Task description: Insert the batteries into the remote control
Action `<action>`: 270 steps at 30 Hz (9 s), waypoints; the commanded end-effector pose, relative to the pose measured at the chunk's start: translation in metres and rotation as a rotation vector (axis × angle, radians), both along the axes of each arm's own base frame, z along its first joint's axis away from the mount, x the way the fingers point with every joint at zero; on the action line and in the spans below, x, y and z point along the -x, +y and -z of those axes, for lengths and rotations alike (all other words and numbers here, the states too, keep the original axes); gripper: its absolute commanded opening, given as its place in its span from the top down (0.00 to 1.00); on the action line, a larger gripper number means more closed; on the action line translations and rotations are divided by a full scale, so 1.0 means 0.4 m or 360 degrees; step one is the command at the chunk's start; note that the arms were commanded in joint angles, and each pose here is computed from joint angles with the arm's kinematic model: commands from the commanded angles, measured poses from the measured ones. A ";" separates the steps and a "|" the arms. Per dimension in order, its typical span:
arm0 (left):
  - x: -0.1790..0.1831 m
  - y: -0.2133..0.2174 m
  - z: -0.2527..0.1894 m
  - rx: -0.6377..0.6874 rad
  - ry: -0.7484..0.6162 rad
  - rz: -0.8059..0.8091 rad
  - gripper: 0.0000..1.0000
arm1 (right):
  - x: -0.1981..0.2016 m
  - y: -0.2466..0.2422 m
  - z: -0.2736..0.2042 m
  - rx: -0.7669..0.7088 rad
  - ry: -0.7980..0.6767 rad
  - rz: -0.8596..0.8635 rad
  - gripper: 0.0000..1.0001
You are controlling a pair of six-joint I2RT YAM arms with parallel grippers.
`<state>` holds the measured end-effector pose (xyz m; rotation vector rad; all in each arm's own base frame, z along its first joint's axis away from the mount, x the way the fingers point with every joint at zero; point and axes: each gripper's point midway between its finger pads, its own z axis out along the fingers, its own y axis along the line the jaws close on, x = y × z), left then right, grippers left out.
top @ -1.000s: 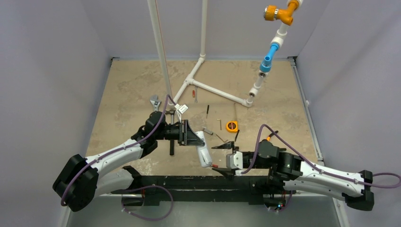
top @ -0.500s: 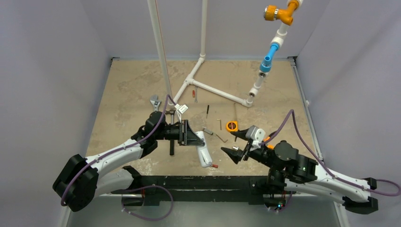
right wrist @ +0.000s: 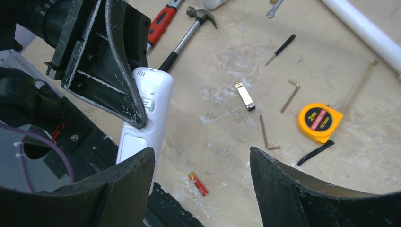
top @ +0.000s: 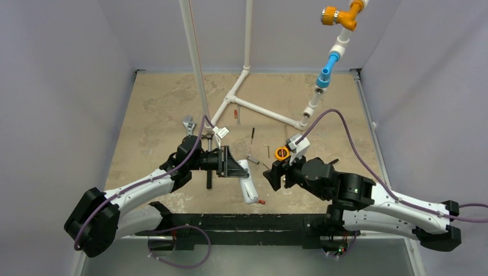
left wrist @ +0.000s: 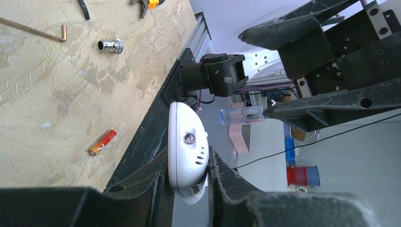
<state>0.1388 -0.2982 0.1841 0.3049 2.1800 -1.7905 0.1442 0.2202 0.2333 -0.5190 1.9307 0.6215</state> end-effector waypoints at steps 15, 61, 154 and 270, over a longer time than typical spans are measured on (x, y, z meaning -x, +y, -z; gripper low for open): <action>-0.011 -0.015 -0.042 0.0074 -0.0067 0.0016 1.00 | 0.098 0.167 0.019 -0.0120 0.0297 0.0042 0.13; -0.008 -0.014 -0.040 0.0095 -0.0059 0.0018 1.00 | 0.138 0.165 0.162 0.0111 0.0431 -0.0030 0.57; -0.022 -0.021 0.003 0.0013 0.0007 -0.0004 1.00 | 0.270 -0.139 0.571 0.0296 0.1265 0.0589 0.80; -0.024 0.046 0.086 -0.0247 -0.0035 -0.0148 1.00 | 0.126 -0.206 0.598 0.0692 0.1288 0.0704 0.95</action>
